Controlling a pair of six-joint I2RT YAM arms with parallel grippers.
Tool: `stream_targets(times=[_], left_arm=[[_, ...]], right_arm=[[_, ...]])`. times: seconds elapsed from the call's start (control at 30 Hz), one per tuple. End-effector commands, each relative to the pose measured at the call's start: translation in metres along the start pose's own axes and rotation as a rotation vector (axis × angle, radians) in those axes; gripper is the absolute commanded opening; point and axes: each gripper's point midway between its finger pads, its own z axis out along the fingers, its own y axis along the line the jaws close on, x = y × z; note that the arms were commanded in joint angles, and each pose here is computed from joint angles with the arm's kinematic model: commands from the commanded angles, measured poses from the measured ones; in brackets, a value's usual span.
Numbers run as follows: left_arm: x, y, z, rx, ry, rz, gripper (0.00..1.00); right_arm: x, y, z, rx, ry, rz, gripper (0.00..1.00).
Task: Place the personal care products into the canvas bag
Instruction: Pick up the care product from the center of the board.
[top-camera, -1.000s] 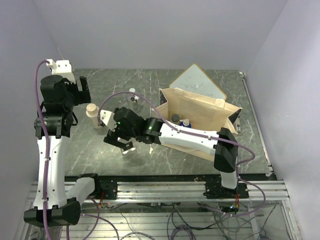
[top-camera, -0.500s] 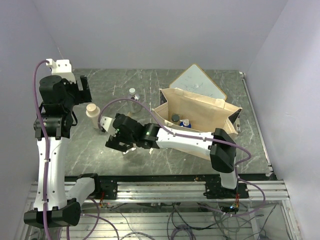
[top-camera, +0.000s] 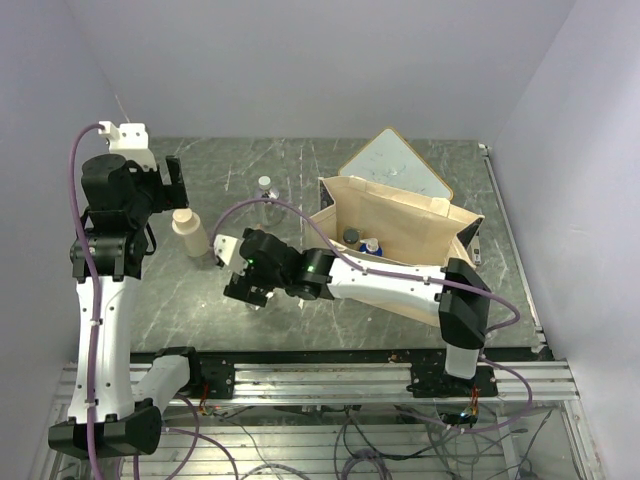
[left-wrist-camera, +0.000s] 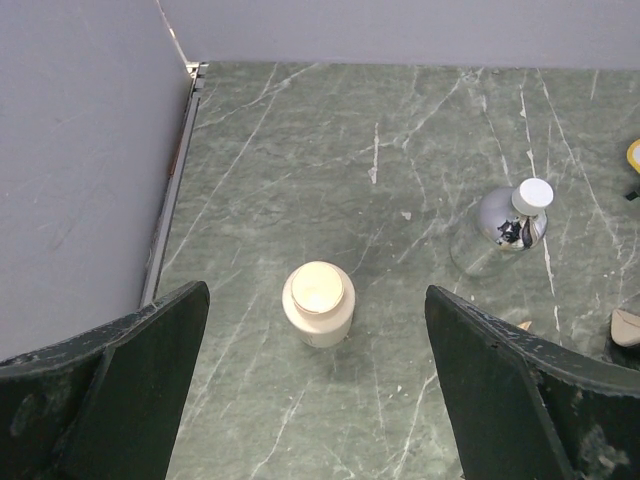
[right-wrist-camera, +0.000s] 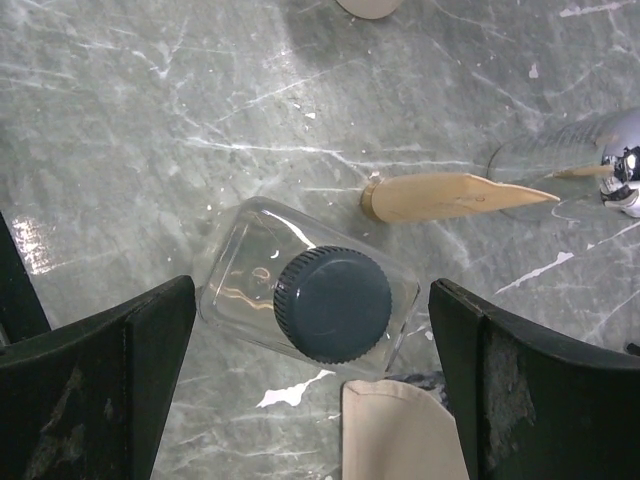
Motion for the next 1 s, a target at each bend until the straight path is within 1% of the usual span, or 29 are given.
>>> stream_targets(times=[0.0, 0.17, 0.53, 0.8, 0.97], left_arm=[[-0.012, -0.001, -0.005, 0.023, -0.056, 0.010, 0.99], [-0.011, -0.004, -0.006, 0.038, -0.059, 0.014, 0.99], [-0.010, -0.007, -0.009, 0.056, -0.063, 0.024, 0.99], [-0.009, -0.007, -0.008, 0.060, -0.062, 0.025, 0.99], [-0.008, -0.007, -0.007, 0.060, -0.063, 0.026, 0.99]], right_arm=[[-0.010, -0.012, -0.015, -0.012, -0.057, 0.051, 1.00], [-0.007, -0.006, -0.013, -0.096, -0.060, 0.122, 1.00], [0.000, -0.011, -0.001, -0.190, -0.037, 0.273, 1.00], [-0.002, -0.007, 0.006, -0.203, -0.023, 0.317, 1.00], [0.003, -0.008, 0.012, -0.182, -0.001, 0.338, 1.00]])
